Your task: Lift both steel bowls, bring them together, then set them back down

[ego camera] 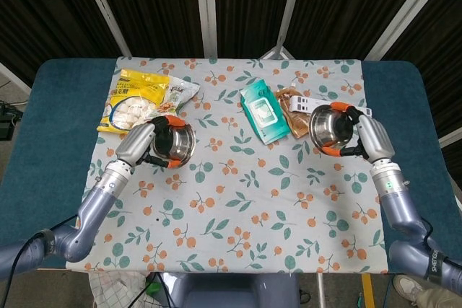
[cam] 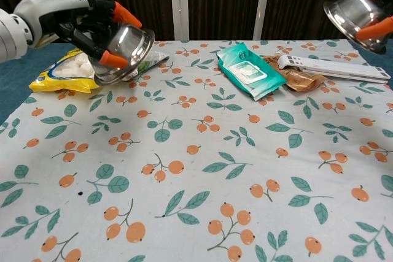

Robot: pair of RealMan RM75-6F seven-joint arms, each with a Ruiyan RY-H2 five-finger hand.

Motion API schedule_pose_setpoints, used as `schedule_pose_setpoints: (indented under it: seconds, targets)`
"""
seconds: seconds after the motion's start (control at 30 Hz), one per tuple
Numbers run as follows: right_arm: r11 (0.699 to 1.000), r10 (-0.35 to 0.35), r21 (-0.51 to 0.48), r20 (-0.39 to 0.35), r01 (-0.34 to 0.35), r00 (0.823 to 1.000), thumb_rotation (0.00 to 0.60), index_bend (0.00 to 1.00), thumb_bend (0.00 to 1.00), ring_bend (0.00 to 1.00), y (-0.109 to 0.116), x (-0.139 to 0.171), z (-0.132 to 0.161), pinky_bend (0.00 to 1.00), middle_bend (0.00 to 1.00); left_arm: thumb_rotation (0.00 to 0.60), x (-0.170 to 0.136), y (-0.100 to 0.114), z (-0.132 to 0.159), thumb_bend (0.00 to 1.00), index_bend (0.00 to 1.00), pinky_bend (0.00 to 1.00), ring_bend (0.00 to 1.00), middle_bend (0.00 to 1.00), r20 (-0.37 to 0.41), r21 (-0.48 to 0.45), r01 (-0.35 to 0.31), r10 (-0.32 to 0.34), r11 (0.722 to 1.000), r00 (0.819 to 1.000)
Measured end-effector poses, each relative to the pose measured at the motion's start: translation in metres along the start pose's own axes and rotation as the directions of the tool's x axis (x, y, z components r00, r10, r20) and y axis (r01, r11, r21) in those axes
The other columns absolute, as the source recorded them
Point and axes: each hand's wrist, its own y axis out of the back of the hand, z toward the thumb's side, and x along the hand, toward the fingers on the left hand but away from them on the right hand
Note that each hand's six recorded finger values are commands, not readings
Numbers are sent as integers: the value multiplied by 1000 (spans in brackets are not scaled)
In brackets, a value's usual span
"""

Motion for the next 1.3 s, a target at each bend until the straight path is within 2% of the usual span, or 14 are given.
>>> schedule_pose_setpoints:
  seconds: [0.2,0.3,0.5,0.63,0.7,0.87,0.97,1.17,1.3]
  targets:
    - [981,20,-189,-94,-38,995,600,438,43,344,3,3,12,424,306,600,-11,15,-3,1,274,251,177,221,59,-162,-62,72,985,996]
    - [959,36,-275,-121,-68,992,600,438,43,344,1,5,15,424,306,600,-17,19,-1,1,274,251,177,221,99,-266,-89,119,960,988]
    - [880,82,-451,-170,-151,982,600,439,45,345,-7,6,23,424,307,600,-22,9,12,1,274,251,144,190,199,-443,-93,199,892,960]
    - [804,114,-554,-213,-216,970,600,439,46,344,-14,5,33,424,306,600,-21,-3,19,2,275,251,125,162,233,-514,-77,225,855,946]
    - [776,128,-581,-233,-243,964,600,439,47,344,-17,5,37,424,306,600,-20,-8,22,1,274,249,124,155,242,-546,-69,236,835,941]
    - [724,156,-621,-275,-299,949,600,442,50,344,-26,2,48,424,307,600,-16,-19,27,1,275,249,124,154,259,-574,-61,251,817,933]
    - [712,167,-626,-289,-318,943,600,442,51,344,-33,0,53,424,306,600,-14,-23,29,1,275,250,124,151,266,-579,-65,264,813,927]
    - [719,177,-610,-301,-332,937,600,443,51,344,-44,2,56,416,306,600,-9,-26,37,1,276,256,89,139,285,-616,-81,317,784,905]
    - [734,184,-588,-308,-339,933,600,442,52,344,-55,5,59,416,306,600,-6,-31,42,1,284,256,84,139,311,-596,-87,329,798,891]
